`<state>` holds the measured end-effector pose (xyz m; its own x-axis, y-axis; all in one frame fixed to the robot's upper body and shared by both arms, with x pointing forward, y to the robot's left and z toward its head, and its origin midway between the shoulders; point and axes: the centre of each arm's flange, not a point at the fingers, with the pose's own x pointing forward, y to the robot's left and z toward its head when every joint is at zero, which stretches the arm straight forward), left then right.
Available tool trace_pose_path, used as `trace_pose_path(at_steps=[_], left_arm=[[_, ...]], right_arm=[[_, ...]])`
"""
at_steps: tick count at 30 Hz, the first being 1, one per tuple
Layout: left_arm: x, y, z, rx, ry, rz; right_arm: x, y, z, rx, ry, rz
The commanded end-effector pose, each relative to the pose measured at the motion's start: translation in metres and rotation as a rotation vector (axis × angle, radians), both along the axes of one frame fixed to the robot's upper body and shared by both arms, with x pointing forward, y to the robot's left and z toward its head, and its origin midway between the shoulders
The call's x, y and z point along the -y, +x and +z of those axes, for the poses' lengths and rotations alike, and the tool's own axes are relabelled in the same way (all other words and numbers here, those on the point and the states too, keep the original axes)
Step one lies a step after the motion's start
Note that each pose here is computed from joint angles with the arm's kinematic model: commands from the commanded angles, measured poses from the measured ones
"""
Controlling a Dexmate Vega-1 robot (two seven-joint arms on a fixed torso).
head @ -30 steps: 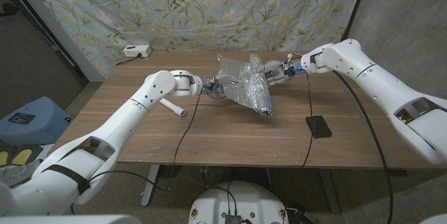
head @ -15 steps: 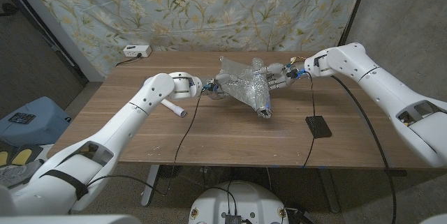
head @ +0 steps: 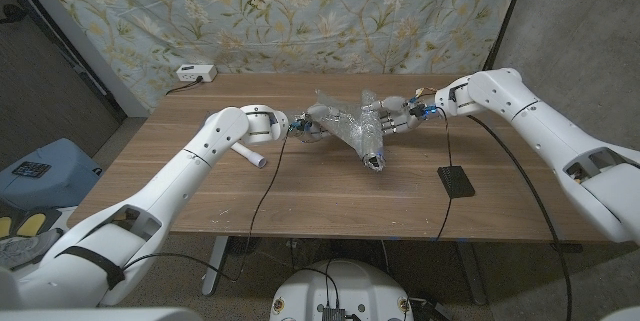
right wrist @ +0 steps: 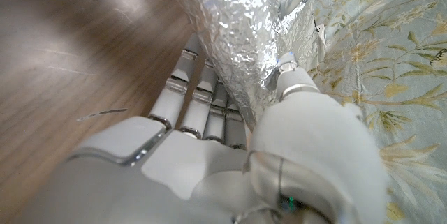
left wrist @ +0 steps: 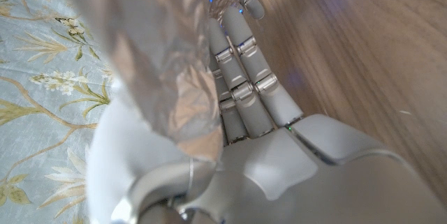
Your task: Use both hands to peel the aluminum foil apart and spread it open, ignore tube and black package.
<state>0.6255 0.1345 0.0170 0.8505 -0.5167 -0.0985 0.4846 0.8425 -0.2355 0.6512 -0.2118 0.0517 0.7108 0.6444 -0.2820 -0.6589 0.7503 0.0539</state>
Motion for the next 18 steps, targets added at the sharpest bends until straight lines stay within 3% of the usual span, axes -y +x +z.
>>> trace_pose_path(at_steps=[1,18], left_arm=[[-0.003,0.003,0.001,0.003,0.001,0.0],[-0.011,0.001,0.005,0.024,0.022,0.009]], right_arm=[[0.001,0.002,-0.008,-0.034,0.064,0.01],[0.008,0.006,-0.019,-0.07,0.195,0.018]])
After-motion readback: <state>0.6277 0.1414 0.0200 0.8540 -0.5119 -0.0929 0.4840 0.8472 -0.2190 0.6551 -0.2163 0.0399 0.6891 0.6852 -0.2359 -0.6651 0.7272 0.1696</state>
